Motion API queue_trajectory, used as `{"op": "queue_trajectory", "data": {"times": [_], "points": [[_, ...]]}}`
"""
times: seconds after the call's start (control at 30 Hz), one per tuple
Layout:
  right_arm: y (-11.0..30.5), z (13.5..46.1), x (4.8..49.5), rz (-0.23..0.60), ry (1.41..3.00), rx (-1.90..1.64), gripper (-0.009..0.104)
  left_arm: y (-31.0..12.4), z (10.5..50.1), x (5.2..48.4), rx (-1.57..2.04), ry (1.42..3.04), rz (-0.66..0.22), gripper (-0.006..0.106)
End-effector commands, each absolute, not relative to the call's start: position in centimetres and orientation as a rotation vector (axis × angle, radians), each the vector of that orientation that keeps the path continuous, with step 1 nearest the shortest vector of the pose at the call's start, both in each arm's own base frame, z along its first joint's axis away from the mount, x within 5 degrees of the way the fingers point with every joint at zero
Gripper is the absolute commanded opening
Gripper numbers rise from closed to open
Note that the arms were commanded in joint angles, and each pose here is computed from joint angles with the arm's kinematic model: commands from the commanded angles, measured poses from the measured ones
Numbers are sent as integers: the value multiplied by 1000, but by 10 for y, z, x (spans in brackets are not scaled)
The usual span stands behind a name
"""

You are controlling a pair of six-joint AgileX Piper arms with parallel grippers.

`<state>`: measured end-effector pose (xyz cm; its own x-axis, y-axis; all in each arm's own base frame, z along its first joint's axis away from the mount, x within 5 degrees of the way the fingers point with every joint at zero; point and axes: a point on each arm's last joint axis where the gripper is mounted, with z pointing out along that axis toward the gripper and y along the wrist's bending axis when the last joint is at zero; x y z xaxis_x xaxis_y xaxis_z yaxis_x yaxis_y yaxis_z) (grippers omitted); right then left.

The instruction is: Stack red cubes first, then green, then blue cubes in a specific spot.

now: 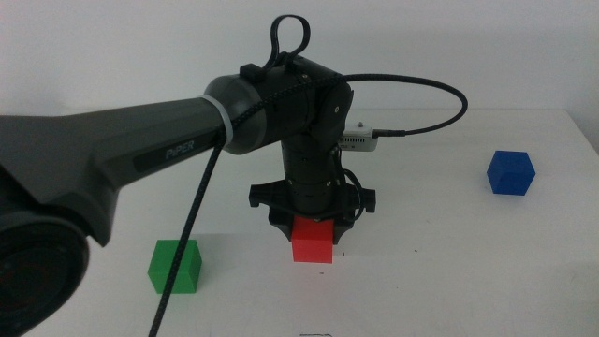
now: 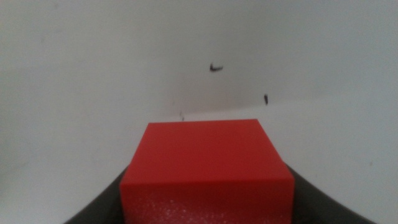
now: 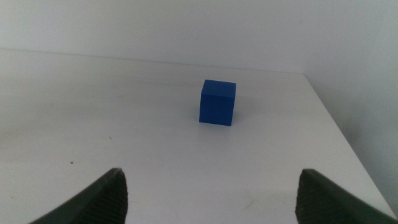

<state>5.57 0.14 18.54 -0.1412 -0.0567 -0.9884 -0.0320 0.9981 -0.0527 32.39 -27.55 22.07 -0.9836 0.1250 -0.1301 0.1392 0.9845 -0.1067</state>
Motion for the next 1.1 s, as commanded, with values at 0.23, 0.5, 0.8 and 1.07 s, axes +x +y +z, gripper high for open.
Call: {"op": "queue_trajectory", "data": {"times": [0.23,0.5,0.8,1.07], "points": [[1,196,55,-42,1611,-83,83,-287,232,331,184,2940,-257,-1],[1,196,55,-42,1611,-83,83,-292,225,338,118,2946,-263,-1],[1,196,55,-42,1611,-83,83,-294,217,340,77,2955,-261,-1],[1,196,55,-42,1611,-83,83,-297,213,343,73,2937,-281,-1]]}}
